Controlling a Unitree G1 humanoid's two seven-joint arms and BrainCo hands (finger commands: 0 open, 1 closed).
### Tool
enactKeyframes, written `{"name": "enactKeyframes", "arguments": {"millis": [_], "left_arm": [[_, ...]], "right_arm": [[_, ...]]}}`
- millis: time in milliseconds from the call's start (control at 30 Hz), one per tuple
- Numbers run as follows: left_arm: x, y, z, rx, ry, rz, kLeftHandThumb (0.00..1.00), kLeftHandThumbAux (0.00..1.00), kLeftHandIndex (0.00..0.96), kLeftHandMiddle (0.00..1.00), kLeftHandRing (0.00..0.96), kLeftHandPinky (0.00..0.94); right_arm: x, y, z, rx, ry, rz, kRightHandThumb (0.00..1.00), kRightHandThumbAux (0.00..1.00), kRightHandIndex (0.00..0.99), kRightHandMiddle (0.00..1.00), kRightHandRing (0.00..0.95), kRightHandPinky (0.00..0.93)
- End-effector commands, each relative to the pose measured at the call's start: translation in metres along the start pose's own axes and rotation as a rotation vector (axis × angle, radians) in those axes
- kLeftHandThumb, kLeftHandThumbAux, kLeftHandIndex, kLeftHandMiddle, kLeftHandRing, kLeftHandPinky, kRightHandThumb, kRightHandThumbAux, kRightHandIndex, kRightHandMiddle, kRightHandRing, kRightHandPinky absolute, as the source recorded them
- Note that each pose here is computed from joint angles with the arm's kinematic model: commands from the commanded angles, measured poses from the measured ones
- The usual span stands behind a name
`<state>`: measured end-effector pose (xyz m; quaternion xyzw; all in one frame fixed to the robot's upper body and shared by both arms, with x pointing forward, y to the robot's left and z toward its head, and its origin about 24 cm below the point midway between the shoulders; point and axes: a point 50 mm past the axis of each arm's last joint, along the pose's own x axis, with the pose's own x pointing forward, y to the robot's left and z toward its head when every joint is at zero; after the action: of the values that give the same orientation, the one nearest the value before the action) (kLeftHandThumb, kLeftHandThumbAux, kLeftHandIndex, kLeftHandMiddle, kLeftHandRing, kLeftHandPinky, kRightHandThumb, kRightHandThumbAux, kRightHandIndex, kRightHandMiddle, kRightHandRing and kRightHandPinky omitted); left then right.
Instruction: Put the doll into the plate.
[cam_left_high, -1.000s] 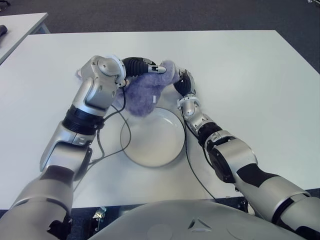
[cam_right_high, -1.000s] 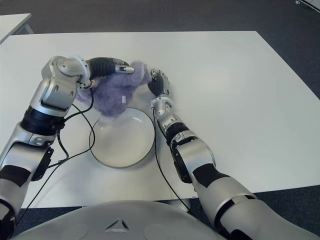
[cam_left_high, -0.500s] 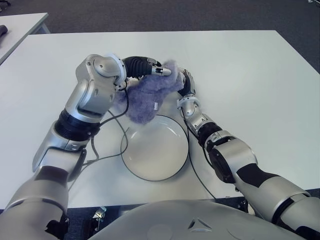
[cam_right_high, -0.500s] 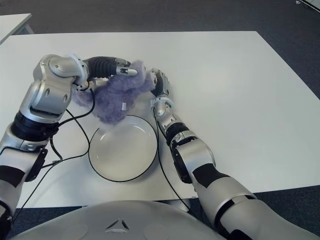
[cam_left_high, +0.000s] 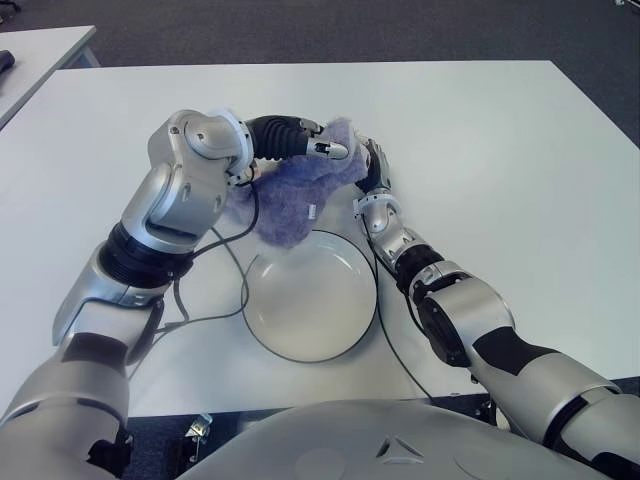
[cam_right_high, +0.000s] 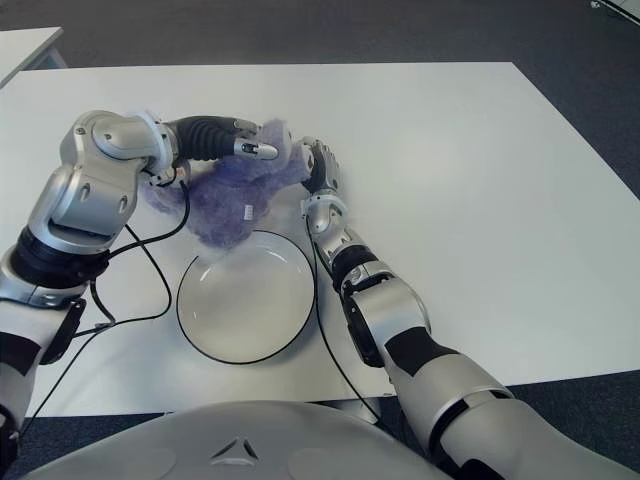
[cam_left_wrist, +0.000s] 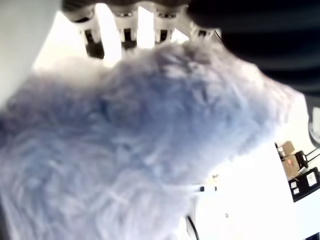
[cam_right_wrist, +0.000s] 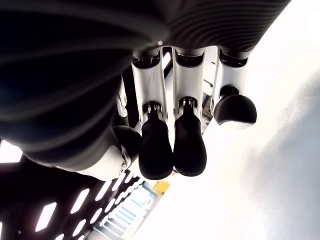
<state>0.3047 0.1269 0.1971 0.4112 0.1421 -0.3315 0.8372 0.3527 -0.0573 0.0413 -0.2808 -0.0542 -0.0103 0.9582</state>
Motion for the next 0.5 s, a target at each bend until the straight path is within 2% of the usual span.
{"name": "enactKeyframes", "arguments": {"millis": [33,500], "left_arm": [[-0.0020,-0.0033,0.0001,-0.034,0.004,-0.029,0.000,0.387,0.000,0.001,0.000,0.012],[-0.0037,-0.0034,-0.0025,-0.092,0.021,-0.019,0.000,0.436,0.000,0.019,0.011,0.019]], "right_arm": [[-0.0725,0.0572,-0.0569,-0.021,0.336,0.209,0.708,0.733,0.412,0.770,0.832,0.862],[-0.0724,0.0576,-0.0578,-0.017,0.352,0.222,0.707,0.733,0.414,0.776,0.837,0.862]]}}
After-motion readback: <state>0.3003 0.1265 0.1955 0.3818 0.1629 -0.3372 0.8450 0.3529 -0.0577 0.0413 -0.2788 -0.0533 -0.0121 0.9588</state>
